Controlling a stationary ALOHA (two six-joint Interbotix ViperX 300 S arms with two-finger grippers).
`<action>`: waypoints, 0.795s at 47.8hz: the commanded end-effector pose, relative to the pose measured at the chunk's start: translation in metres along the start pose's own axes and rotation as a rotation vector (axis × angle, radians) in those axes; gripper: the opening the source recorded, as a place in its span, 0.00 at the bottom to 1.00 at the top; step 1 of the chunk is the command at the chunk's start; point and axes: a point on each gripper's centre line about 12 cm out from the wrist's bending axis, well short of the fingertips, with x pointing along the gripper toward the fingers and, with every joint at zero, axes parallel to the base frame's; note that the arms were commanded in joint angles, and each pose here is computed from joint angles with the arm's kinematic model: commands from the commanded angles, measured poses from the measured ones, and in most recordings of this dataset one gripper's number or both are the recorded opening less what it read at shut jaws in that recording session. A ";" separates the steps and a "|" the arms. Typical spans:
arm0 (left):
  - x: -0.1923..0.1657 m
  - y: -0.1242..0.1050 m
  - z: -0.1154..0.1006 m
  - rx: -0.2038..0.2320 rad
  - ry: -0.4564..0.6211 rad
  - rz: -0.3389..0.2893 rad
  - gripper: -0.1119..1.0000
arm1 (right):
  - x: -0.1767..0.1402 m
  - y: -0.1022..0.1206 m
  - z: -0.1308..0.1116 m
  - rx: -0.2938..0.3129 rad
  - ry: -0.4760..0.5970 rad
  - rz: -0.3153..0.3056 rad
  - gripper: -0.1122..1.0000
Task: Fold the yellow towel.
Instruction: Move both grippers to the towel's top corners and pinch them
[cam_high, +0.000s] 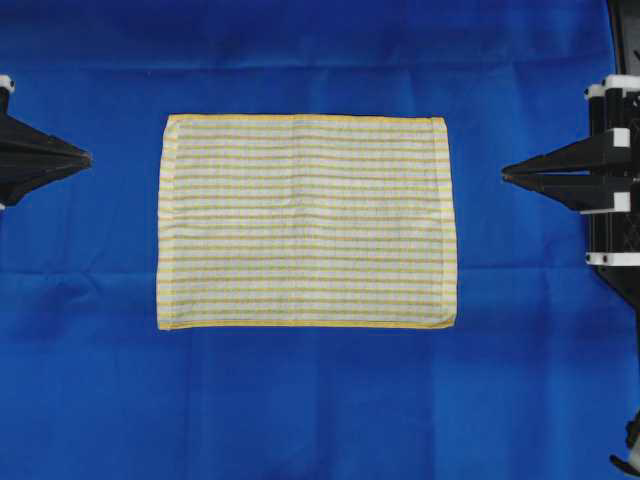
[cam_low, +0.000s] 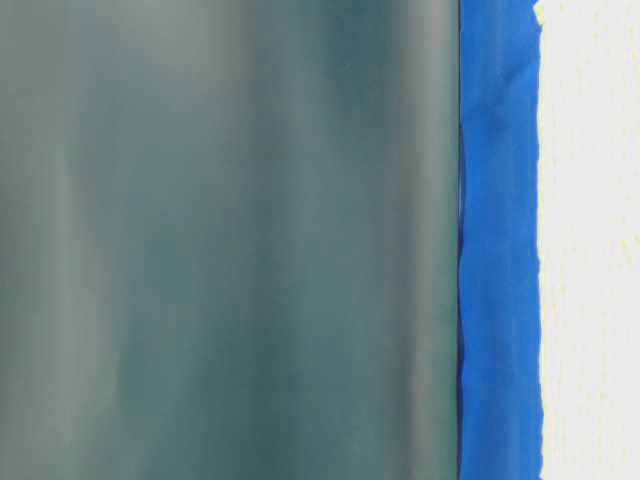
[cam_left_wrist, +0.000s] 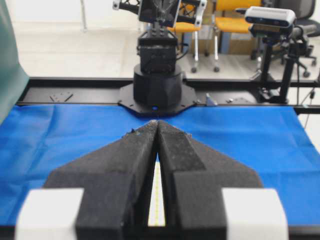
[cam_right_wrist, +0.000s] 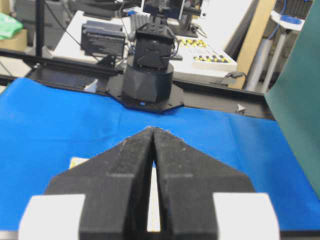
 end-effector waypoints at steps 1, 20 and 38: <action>0.004 0.001 0.002 -0.023 0.005 0.008 0.10 | 0.003 -0.004 0.005 -0.002 -0.006 -0.021 0.10; 0.021 0.030 -0.031 0.048 0.156 0.137 0.10 | 0.006 -0.052 -0.017 0.067 0.163 -0.255 0.10; 0.035 0.078 -0.086 0.017 0.372 0.311 0.43 | 0.019 -0.100 -0.082 0.174 0.415 -0.450 0.52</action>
